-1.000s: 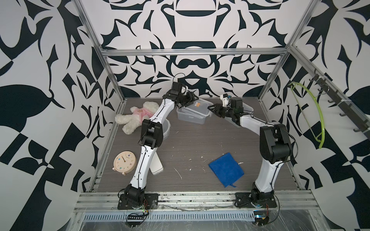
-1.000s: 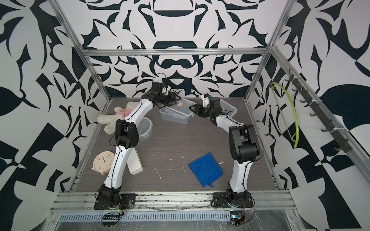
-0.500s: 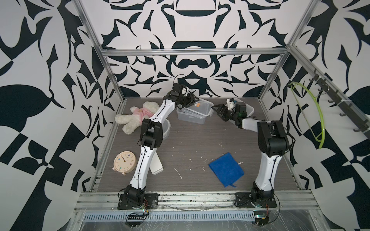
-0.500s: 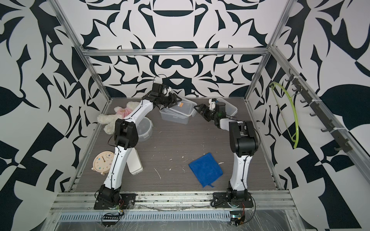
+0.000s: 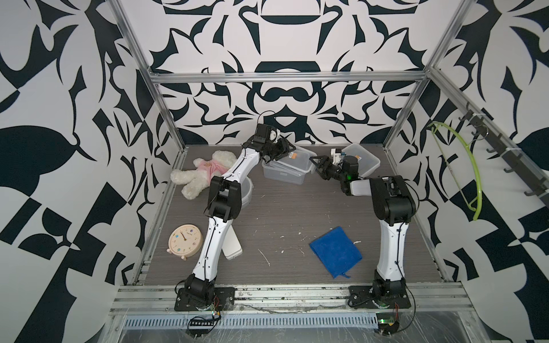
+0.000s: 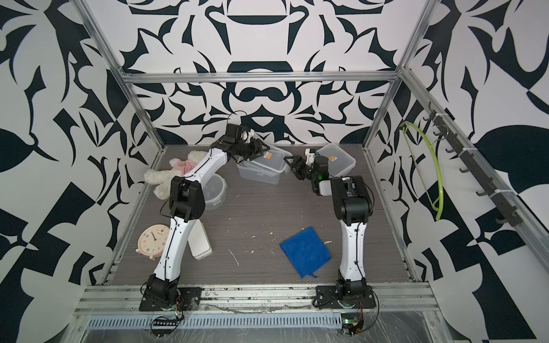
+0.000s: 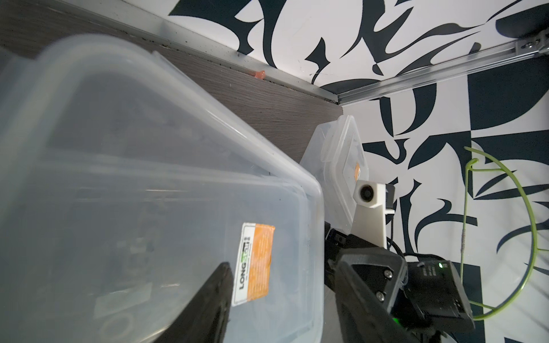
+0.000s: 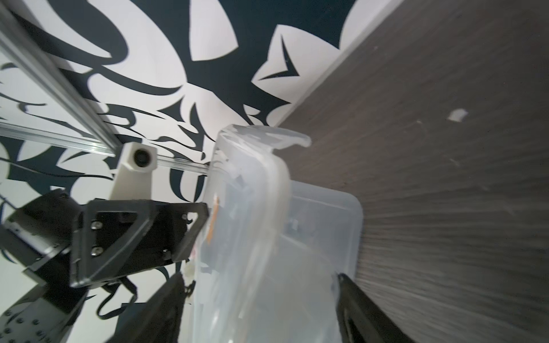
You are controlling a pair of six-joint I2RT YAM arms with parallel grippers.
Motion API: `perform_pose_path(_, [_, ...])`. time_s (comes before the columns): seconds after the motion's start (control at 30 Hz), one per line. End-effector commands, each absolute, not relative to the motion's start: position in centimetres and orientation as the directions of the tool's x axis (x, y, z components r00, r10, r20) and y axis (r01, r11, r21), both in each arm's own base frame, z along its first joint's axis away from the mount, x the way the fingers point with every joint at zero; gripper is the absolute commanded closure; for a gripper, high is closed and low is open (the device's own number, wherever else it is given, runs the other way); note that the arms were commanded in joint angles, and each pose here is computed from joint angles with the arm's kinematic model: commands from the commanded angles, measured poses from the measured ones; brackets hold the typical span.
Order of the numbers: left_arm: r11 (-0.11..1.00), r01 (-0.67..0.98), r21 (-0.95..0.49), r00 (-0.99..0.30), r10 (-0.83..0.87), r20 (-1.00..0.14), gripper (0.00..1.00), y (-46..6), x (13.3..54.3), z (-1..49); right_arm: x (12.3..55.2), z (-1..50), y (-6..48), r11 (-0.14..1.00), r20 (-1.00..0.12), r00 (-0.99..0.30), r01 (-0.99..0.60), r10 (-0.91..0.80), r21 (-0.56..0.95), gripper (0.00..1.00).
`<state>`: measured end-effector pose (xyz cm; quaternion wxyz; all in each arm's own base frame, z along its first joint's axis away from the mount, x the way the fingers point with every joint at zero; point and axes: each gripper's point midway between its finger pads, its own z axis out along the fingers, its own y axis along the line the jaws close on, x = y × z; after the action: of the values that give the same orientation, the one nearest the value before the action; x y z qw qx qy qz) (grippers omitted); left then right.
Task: Wipe the insides of the lunch boxes
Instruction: Open the lid of the lunch box.
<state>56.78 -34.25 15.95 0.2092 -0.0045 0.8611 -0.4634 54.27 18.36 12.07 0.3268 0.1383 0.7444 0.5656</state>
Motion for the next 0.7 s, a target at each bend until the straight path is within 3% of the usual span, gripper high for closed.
perform_pose_path(0.0, [0.635, 0.055, -0.77, -0.955, -0.191, -0.226, 0.41, -33.4, 55.1, 10.7, 54.6, 16.8, 19.4, 0.236, -0.392, -0.714, -0.313, 0.581, 0.92, 0.29])
perform_pose_path(0.17, [0.633, 0.058, -0.772, -0.956, -0.188, -0.226, 0.41, -33.7, 55.0, 10.7, 54.5, 17.7, 19.7, 0.175, -0.369, -0.71, -0.334, 0.6, 0.926, 0.54])
perform_pose_path(0.43, [0.638, 0.048, -0.768, -0.96, -0.182, -0.211, 0.41, -33.8, 54.6, 10.0, 53.9, 18.8, 19.4, 0.176, -0.379, -0.698, -0.347, 0.608, 0.921, 0.74])
perform_pose_path(0.67, [0.64, 0.046, -0.767, -0.963, -0.177, -0.205, 0.41, -34.0, 54.4, 9.6, 53.6, 18.8, 19.7, 0.169, -0.371, -0.705, -0.341, 0.604, 0.925, 1.0])
